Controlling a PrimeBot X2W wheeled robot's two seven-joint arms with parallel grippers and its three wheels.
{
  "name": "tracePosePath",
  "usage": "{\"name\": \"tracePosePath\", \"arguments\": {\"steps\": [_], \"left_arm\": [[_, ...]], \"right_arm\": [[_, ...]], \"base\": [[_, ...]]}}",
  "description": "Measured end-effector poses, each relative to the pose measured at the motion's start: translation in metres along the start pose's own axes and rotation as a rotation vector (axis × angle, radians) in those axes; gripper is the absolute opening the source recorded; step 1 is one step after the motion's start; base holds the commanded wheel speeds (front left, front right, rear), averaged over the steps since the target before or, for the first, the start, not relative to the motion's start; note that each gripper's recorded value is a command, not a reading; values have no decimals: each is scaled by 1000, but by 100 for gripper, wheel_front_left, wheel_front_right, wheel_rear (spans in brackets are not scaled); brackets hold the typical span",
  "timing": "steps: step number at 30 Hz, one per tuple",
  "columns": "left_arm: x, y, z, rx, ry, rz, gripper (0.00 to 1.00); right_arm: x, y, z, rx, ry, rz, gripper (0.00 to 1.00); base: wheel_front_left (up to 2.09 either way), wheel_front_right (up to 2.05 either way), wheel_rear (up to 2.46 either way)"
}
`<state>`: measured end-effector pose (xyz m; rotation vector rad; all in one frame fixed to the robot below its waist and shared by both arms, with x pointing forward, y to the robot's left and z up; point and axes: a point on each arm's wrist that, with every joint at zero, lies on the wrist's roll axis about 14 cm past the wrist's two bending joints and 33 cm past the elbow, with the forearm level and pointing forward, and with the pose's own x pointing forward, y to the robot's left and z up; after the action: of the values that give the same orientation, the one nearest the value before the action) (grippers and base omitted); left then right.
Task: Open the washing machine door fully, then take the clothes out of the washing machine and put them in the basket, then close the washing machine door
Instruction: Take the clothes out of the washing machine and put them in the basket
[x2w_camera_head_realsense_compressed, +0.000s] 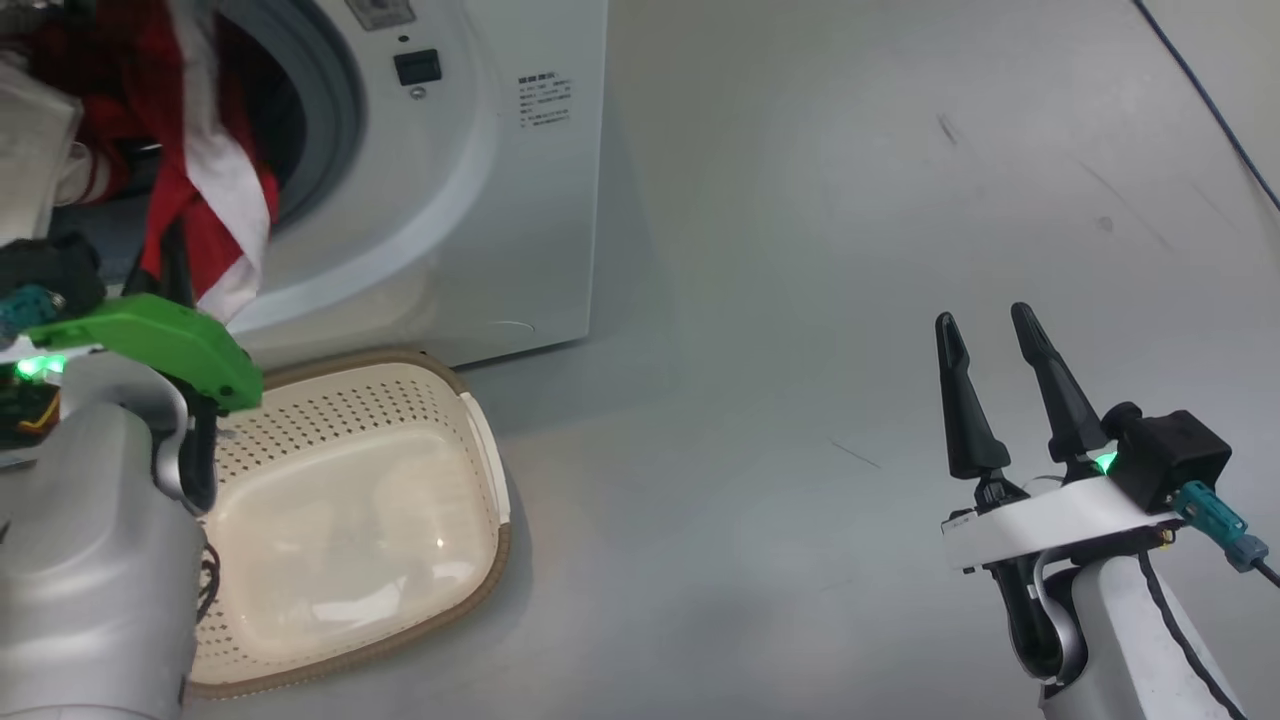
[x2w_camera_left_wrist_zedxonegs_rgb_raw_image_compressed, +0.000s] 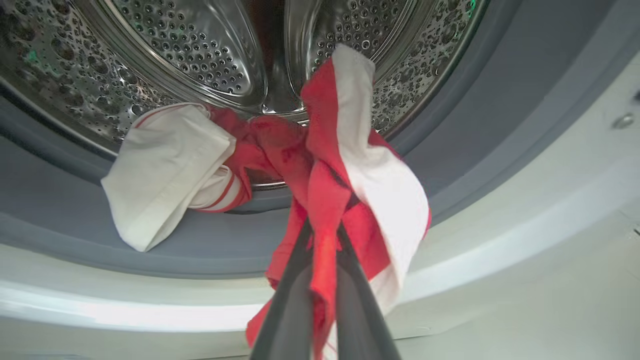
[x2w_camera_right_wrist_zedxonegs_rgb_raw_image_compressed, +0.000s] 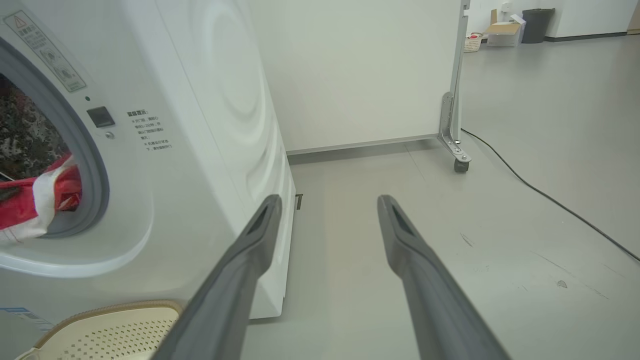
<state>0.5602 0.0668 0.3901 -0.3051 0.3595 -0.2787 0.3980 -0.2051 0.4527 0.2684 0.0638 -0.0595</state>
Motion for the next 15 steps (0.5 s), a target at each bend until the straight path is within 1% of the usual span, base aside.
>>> {"name": "tracePosePath", "arguments": {"steps": [4,5,12,15], "left_arm": [[-28,4,6,13,-50,20,0],[-38,3,9,33,-64,14,0],[-69,-11,22,90,-121,-22,0],[-82,-9,28,103,-144,-16,0]], "right_arm": [[-6,12,0,11,1,37,100],[-7,18,1,16,-4,54,100],[-13,37,4,28,-13,110,100],[-14,45,6,33,-17,135,100]], "base": [[0,0,0],[0,0,0],[0,0,0],[0,0,0]]}}
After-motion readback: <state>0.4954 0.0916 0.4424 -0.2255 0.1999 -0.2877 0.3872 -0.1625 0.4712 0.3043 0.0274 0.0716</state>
